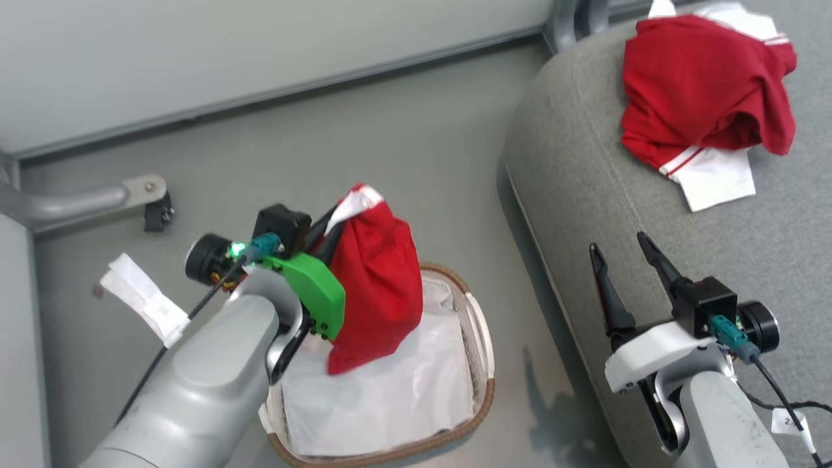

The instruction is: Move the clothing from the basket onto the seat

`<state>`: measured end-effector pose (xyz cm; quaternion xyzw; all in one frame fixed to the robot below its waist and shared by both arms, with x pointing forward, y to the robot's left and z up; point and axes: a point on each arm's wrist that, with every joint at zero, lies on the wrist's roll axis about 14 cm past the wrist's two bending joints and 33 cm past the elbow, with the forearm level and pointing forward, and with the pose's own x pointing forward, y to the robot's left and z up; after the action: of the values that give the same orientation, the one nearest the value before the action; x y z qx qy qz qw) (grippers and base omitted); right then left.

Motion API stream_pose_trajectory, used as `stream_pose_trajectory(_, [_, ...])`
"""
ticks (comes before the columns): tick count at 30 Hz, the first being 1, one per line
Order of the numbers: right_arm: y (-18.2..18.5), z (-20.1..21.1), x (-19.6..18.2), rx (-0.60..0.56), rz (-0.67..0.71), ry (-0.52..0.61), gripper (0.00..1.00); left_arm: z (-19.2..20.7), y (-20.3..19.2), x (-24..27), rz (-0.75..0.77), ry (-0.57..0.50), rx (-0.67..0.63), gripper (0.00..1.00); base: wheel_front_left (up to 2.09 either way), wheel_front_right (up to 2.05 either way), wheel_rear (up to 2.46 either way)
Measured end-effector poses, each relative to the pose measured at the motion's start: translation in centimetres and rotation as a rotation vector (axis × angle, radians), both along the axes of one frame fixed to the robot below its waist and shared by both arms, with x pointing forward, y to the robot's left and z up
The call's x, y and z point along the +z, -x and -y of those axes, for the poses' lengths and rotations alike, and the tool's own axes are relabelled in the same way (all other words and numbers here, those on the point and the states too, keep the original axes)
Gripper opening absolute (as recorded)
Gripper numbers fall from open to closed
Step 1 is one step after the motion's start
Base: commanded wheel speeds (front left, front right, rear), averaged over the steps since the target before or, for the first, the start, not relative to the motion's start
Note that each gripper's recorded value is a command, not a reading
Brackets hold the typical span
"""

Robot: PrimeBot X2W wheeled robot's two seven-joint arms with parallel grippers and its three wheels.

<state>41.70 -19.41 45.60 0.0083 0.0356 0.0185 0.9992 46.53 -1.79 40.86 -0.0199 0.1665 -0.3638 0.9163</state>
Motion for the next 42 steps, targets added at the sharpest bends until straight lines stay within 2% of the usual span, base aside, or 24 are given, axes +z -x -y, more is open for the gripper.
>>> stream_pose_trajectory(10, [1.9, -1.8, 4.2, 0.05, 0.112, -0.001, 1.0, -0.5, -0.6, 13.2, 0.351, 0.055, -0.02, 0.0, 0.0, 0.0, 0.0])
stream_pose_trajectory(21, [2.5, -5.7, 7.7, 0.17, 0.205, -0.002, 1.0, -1.6, -1.2, 23.3, 0.569, 0.07, 0.008, 0.0, 0.0, 0.0, 0.0])
stream_pose_trajectory(34, [1.5, -13.6, 10.9, 0.417, 0.288, 0.037, 1.0, 0.1, 0.8, 28.8, 0.681, 0.089, -0.059, 0.0, 0.0, 0.0, 0.0])
stream_pose_trajectory(42, [0.1, -16.0, 12.3, 0.492, 0.309, 0.066, 1.0, 1.9, 2.6, 29.7, 0.701, 0.086, -0.109, 0.0, 0.0, 0.0, 0.0])
